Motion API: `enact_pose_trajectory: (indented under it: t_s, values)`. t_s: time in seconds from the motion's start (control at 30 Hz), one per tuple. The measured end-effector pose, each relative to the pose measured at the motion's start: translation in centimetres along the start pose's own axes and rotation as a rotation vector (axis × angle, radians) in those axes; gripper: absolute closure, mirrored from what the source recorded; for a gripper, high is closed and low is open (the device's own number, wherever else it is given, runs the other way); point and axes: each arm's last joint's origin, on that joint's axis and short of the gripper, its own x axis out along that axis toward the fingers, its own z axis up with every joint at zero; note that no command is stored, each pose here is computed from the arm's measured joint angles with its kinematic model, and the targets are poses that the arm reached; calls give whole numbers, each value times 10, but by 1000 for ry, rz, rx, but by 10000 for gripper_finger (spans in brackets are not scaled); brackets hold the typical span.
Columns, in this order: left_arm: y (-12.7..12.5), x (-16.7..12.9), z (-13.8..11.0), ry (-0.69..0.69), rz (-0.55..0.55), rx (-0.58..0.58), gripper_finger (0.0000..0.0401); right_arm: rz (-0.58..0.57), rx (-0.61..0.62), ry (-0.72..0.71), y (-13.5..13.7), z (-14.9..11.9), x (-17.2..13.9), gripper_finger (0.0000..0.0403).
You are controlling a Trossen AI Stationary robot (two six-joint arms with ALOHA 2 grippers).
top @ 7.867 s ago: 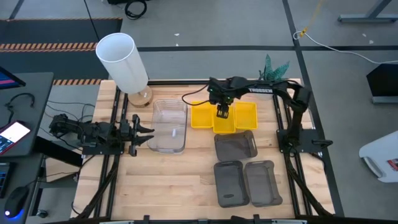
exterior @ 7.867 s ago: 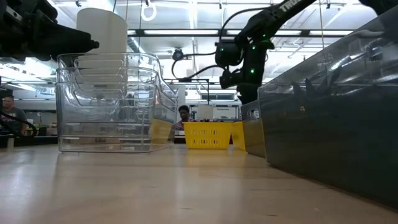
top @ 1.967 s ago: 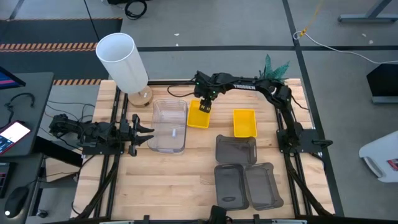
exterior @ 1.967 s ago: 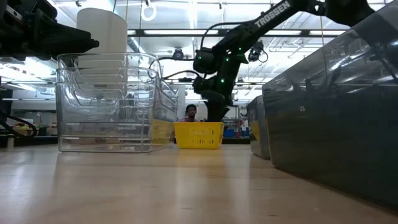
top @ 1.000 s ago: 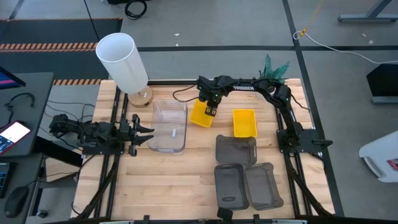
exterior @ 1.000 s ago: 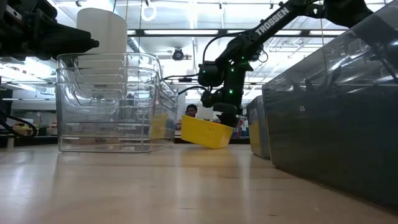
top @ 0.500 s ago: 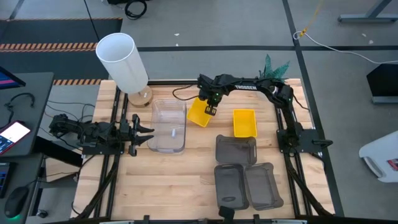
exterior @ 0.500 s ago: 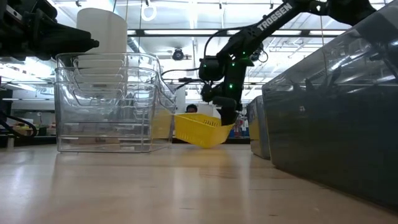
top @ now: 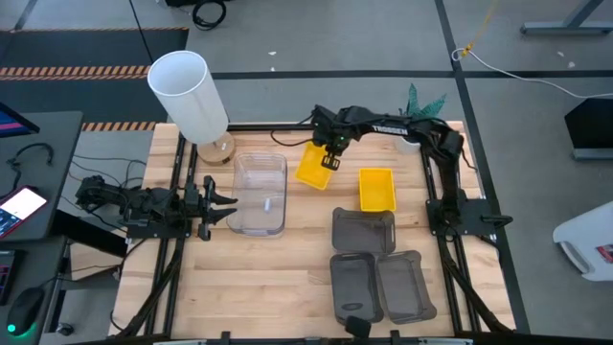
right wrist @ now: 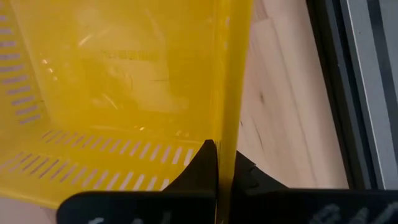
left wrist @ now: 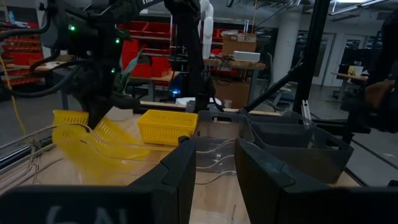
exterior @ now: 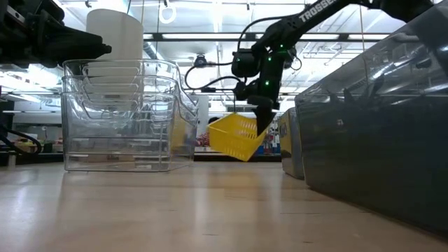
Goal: Stack baskets by color
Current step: Stack the left yellow bin on the right yellow bin
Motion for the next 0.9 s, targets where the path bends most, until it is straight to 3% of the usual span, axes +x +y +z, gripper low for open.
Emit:
enact_pose_trajectory:
  t_s: [0.4,0.9]
  values:
    - [0,0,0,0,0,0,284,-29,-8,-52,-5,-11,-51,400]
    - [0,0,0,0,0,0,284,-32,14,-67,-6,-43,-119,400]
